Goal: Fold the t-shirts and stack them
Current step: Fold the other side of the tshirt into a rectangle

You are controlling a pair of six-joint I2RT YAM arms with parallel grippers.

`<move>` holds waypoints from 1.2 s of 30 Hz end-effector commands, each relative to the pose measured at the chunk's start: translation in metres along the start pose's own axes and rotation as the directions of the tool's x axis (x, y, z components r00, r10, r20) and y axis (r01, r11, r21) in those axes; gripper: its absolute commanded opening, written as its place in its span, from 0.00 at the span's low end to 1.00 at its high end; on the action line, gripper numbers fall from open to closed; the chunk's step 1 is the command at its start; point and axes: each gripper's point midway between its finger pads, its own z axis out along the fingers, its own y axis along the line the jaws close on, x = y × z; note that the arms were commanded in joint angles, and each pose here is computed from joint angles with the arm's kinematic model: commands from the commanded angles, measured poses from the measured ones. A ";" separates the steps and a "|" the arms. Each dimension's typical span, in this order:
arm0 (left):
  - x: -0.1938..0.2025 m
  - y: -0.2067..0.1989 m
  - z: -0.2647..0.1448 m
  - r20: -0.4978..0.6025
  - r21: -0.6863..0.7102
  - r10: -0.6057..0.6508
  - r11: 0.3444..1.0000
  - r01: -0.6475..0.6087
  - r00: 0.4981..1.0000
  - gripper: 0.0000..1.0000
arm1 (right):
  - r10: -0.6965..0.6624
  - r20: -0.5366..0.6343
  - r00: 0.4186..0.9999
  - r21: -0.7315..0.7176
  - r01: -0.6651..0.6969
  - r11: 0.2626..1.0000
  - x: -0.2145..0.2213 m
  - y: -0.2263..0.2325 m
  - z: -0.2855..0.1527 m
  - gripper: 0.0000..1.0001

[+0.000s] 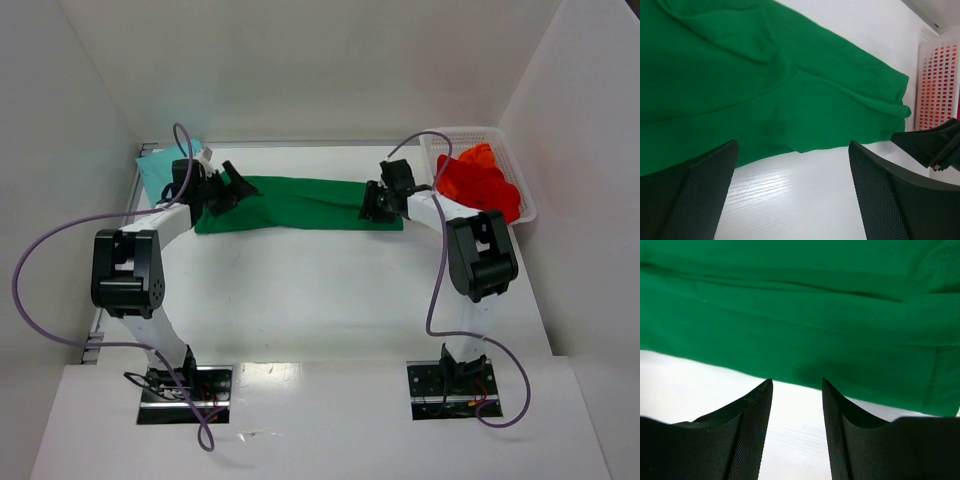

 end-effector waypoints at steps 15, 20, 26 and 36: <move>0.017 0.026 0.022 -0.052 -0.034 -0.020 0.999 0.018 0.998 0.96 | -0.029 0.102 0.994 0.092 0.020 0.996 -0.058 -0.004 0.034 0.55; 0.020 0.028 0.025 -0.069 -0.034 -0.026 0.999 0.024 0.997 0.96 | -0.029 0.101 0.995 0.115 0.017 0.993 -0.061 -0.008 0.045 0.55; 0.021 0.030 0.027 -0.076 -0.038 -0.022 0.999 0.020 0.997 0.96 | -0.017 0.130 0.991 0.142 -0.001 0.990 -0.074 -0.014 0.050 0.56; 0.018 0.026 0.024 -0.079 -0.037 -0.014 0.999 0.011 0.997 0.96 | -0.039 0.217 0.975 0.167 0.002 0.986 -0.114 -0.023 0.043 0.68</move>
